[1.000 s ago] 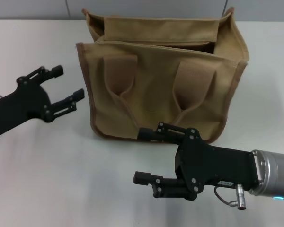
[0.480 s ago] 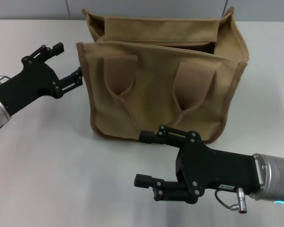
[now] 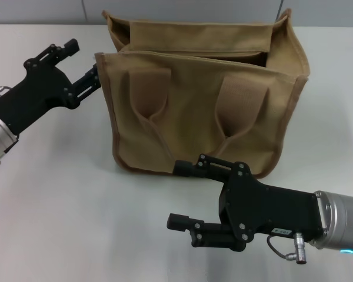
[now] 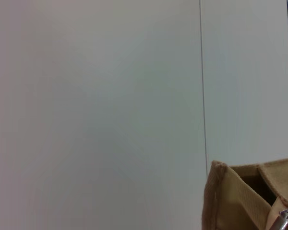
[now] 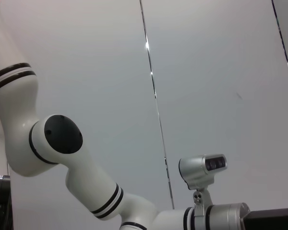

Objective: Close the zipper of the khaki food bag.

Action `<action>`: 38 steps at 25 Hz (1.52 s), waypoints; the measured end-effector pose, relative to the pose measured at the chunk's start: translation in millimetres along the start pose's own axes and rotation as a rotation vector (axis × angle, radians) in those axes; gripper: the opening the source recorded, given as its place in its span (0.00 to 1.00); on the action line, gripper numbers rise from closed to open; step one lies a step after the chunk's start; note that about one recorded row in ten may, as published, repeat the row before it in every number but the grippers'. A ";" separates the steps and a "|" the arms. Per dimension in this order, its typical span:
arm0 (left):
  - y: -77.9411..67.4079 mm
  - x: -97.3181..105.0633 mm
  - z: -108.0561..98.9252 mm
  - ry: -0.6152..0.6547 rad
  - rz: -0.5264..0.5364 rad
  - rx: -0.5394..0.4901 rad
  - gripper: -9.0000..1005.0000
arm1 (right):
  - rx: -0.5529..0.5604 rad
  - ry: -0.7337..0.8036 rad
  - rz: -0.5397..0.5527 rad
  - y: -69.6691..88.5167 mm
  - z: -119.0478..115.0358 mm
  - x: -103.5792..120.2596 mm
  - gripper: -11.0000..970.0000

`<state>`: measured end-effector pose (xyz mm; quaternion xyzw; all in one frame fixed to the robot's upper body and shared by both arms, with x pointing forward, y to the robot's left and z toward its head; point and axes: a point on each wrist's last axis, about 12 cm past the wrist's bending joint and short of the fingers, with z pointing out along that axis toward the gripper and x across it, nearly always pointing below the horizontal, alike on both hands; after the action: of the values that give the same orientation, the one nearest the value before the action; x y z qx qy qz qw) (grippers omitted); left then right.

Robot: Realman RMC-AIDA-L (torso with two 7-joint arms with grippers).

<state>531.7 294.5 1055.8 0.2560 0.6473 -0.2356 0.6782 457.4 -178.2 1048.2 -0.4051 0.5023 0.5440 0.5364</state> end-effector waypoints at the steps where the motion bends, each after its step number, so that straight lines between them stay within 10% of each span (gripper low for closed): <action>1: -0.5 0.4 1.1 0.001 -0.004 0.000 0.73 | 0.001 0.000 0.000 0.1 -0.1 0.1 0.79; 12: 9.1 1.7 2.8 0.002 -0.034 -0.094 0.52 | 0.019 -0.001 0.001 0.2 -2.0 1.1 0.79; 26: 19.3 -21.6 -28.7 0.126 0.090 0.096 0.51 | 0.057 0.032 0.003 -1.6 -4.4 6.3 0.79; 38: 8.2 -18.2 30.5 0.232 0.170 0.190 0.51 | 0.099 0.014 0.008 0.0 -9.1 7.5 0.79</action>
<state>559.2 280.7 1075.2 0.3984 0.6722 -0.2062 0.5890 455.8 -185.7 1039.4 -0.3800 0.5340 0.5176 0.5500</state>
